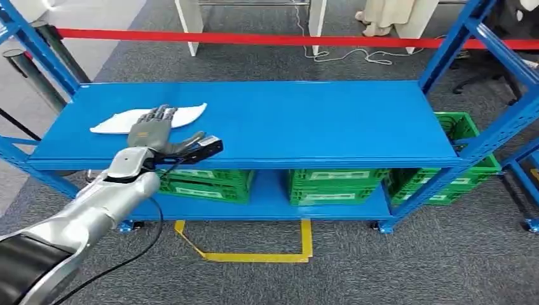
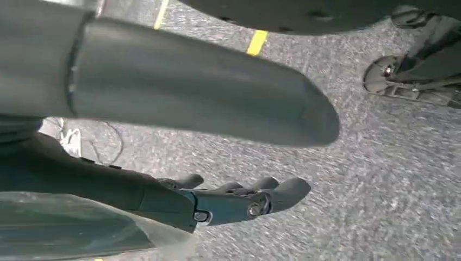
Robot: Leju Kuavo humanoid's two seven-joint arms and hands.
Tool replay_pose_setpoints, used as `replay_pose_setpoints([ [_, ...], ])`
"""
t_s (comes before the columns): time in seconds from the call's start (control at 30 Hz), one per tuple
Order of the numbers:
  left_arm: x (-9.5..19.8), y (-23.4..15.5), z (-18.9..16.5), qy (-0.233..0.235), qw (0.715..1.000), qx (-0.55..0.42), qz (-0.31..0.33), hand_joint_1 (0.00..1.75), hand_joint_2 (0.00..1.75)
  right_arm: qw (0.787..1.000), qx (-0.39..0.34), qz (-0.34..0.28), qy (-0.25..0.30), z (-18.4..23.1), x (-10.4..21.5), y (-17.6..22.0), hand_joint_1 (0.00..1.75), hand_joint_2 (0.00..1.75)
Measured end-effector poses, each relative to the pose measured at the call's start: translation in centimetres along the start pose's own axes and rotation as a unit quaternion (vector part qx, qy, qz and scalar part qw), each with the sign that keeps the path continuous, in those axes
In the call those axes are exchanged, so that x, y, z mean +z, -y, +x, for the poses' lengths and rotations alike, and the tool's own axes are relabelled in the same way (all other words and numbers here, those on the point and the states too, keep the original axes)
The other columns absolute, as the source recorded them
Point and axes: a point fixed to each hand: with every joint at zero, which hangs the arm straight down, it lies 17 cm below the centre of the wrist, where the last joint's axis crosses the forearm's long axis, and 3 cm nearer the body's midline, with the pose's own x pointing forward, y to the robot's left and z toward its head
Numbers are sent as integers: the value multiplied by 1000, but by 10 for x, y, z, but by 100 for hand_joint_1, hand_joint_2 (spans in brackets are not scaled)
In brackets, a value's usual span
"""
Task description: Take the parts from the cabinet and place them on the table.
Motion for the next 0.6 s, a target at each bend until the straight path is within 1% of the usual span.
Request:
replay_pose_setpoints([
  [0.07,0,1,-9,-10,1000,-3,-2,0,0,1000,-1,1,-1,-2,0,-1,0,175],
  [0.23,1,4,-19,-19,1000,-8,-7,0,0,1000,1,2,3,1,0,-1,0,175],
  [0.33,4,11,-21,-21,1000,-8,-15,0,0,1000,2,4,3,0,0,-2,0,175],
  [0.6,4,12,-23,-22,1000,-10,-17,0,0,1000,2,8,4,1,1,-6,0,175],
])
